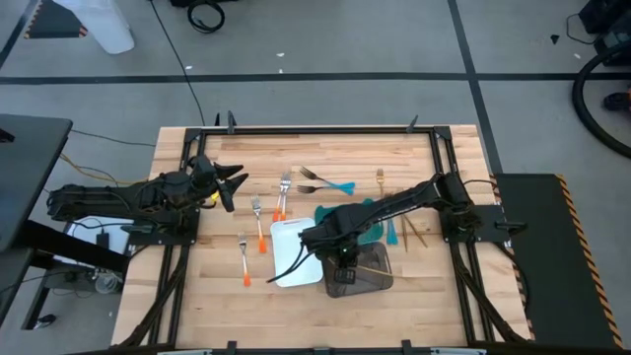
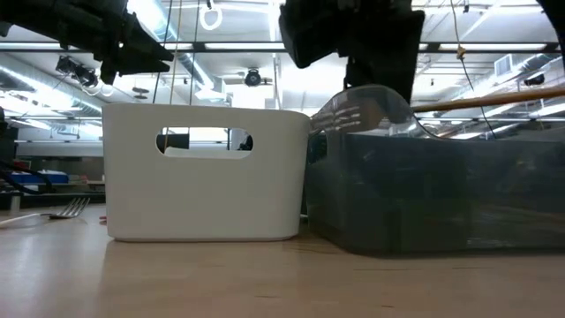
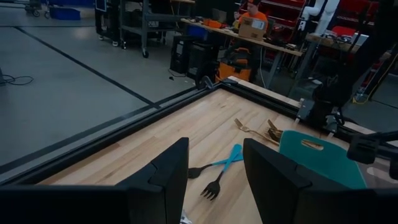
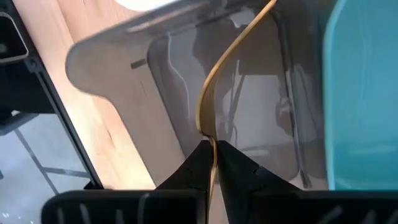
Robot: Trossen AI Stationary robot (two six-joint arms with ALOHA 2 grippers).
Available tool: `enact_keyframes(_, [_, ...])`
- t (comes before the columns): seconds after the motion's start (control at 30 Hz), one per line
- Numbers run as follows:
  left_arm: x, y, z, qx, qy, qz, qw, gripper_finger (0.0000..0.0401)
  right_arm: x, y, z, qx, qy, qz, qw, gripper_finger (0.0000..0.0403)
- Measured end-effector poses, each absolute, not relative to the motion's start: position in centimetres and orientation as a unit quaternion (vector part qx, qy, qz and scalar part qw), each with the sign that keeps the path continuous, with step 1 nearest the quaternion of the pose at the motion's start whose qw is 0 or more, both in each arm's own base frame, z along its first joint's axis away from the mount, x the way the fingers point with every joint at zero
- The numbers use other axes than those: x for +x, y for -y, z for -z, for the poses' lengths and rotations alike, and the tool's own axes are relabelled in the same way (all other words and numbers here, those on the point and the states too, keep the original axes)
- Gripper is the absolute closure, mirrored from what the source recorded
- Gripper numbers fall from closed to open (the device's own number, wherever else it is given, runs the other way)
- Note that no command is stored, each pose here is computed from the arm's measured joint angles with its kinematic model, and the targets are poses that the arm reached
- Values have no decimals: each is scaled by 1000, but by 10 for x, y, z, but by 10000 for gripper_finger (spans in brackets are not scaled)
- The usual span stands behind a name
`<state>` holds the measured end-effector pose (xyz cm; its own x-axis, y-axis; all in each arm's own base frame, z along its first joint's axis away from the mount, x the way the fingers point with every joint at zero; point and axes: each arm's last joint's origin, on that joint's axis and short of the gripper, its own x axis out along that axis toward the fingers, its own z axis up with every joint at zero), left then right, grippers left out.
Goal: Sort silverware by color (type)
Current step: Put the gold fork into the black bin
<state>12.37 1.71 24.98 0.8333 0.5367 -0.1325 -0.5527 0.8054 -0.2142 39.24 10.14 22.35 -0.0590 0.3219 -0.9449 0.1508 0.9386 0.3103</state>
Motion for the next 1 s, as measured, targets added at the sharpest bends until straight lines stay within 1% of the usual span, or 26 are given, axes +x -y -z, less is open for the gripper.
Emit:
enact_keyframes(0.1, [124, -17, -250, -123, -33, -287, 950, 241, 394, -100, -220, 165, -719, -67, 672, 370])
enact_keyframes(0.3, [124, -17, -250, -123, -33, -287, 950, 241, 392, -98, -210, 166, -726, -61, 664, 370])
enact_keyframes(0.47, [124, -17, -250, -123, -33, -287, 950, 241, 392, -98, -201, 166, -722, -64, 669, 370])
enact_keyframes(0.67, [124, -17, -250, -123, -33, -287, 950, 241, 393, -98, -200, 157, -714, -57, 680, 370])
enact_keyframes(0.9, [124, -17, -250, -123, -33, -287, 950, 241, 394, -93, -202, 220, -719, -41, 658, 370])
enact_keyframes(1.0, [124, -17, -250, -123, -33, -287, 950, 241, 394, -93, -202, 223, -719, -40, 657, 370])
